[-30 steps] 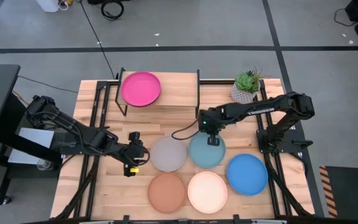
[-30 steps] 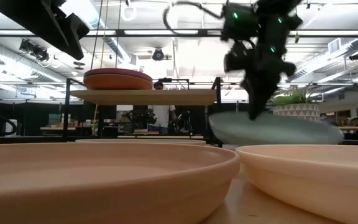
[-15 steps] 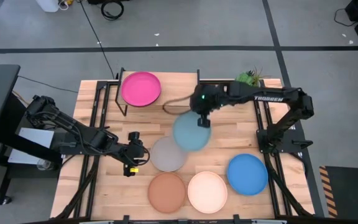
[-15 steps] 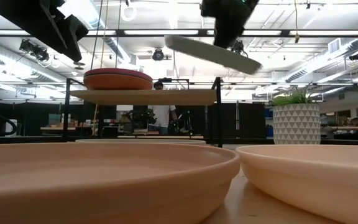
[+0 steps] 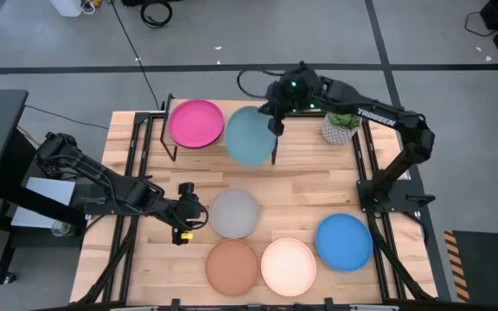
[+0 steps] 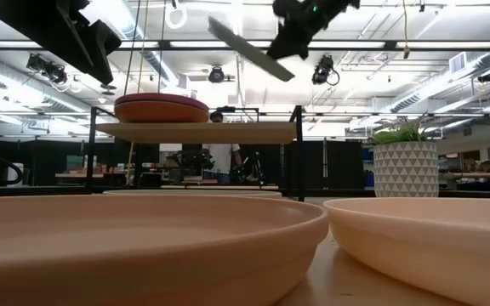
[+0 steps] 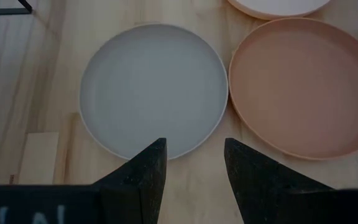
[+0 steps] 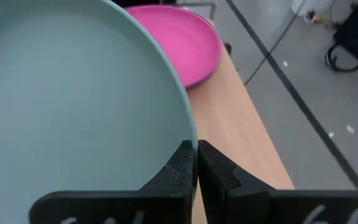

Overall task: Place and stack plates onto a shelf
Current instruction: Put the light blue plate on the shelf, then stack the gray plate on the top of the light blue plate

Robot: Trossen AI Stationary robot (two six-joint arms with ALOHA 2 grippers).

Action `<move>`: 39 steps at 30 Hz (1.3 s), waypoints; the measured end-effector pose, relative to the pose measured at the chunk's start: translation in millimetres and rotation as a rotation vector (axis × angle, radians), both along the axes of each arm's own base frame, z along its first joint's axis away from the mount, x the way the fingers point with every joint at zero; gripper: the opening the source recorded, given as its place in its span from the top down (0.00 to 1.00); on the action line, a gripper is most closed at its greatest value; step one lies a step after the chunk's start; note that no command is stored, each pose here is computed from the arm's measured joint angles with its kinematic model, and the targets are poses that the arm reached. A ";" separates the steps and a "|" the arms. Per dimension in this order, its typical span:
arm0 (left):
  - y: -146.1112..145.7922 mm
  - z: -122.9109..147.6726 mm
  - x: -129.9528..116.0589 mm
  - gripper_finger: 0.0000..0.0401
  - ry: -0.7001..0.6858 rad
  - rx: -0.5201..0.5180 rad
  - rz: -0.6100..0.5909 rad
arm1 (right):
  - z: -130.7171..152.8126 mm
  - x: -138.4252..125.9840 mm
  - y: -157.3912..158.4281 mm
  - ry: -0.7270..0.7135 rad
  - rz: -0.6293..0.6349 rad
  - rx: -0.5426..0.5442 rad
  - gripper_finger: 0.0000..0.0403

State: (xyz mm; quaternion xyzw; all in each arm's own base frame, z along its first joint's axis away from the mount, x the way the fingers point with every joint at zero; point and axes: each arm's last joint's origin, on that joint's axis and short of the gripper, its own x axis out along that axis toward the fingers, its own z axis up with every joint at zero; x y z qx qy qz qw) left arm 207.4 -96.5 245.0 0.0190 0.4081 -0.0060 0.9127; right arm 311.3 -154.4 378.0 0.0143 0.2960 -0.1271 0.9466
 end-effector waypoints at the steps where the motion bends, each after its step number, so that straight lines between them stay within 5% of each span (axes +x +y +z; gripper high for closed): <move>1: 0.0 -0.1 0.0 0.58 0.000 0.000 0.000 | -5.0 1.0 -7.3 0.010 -0.010 0.014 0.96; 20: 0.0 0.3 0.1 0.58 -0.002 0.008 -0.008 | -45.9 20.8 -88.5 0.093 -0.069 0.050 0.96; 39: -0.1 0.4 0.2 0.58 -0.003 -0.008 0.009 | -51.1 13.8 -96.6 0.129 -0.099 0.071 0.80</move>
